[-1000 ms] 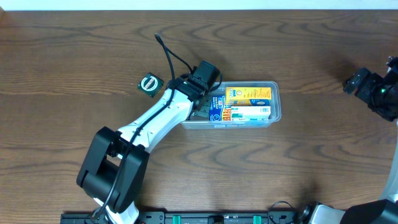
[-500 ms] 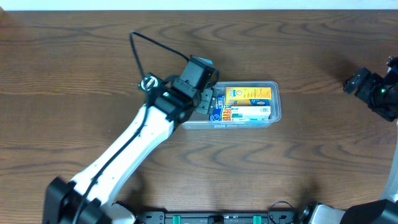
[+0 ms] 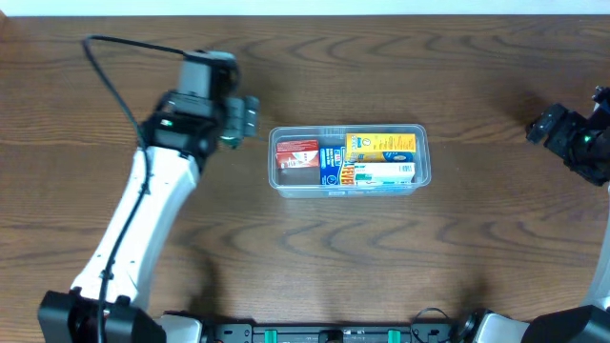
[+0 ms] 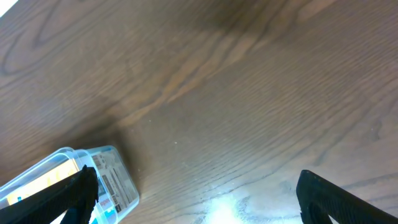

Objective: Pack container
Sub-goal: 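Move the left gripper left over the green Zam-Buk tin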

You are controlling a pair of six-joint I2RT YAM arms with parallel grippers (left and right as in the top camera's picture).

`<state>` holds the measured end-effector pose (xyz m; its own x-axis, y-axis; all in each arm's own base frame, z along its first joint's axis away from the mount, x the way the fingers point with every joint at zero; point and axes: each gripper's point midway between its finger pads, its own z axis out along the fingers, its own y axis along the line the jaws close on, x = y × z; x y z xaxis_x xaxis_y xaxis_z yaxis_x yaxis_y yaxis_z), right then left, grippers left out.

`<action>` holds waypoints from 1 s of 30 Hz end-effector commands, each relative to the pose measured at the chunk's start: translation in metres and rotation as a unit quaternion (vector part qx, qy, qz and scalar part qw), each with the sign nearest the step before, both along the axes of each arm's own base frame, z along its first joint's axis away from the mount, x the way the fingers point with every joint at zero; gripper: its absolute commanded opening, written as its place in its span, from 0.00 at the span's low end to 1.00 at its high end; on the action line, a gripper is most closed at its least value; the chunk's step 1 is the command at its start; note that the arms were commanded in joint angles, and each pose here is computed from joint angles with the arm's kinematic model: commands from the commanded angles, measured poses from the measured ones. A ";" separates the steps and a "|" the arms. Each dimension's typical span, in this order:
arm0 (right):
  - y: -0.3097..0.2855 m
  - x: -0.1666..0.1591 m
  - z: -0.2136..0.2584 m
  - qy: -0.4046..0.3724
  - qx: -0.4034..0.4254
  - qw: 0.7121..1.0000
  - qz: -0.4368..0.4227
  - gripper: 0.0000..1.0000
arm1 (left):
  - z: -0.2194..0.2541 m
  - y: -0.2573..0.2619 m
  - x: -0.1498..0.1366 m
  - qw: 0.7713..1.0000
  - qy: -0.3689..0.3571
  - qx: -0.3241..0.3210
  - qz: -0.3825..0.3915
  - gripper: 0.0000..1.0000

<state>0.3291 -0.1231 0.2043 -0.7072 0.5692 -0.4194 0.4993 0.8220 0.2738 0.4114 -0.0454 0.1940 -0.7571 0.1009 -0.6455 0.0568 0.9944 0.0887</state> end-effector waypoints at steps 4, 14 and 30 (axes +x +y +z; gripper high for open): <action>-0.002 0.002 0.005 -0.006 0.002 1.000 -0.006 0.99 | -0.016 0.001 0.031 0.996 -0.010 0.016 -0.091 0.98; -0.002 0.002 0.005 -0.007 0.002 1.000 -0.006 0.99 | -0.099 0.000 0.044 0.990 0.071 0.038 -0.119 0.98; -0.002 0.002 0.005 -0.007 0.002 1.000 -0.006 0.99 | -0.163 0.002 0.030 0.980 0.157 0.036 -0.122 0.98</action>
<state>0.3292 -0.1231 0.2043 -0.7070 0.5692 -0.4197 0.4992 0.8221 0.2739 0.4397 -0.0434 0.0393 -0.8606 0.3315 -0.3867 0.3161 0.9429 0.1048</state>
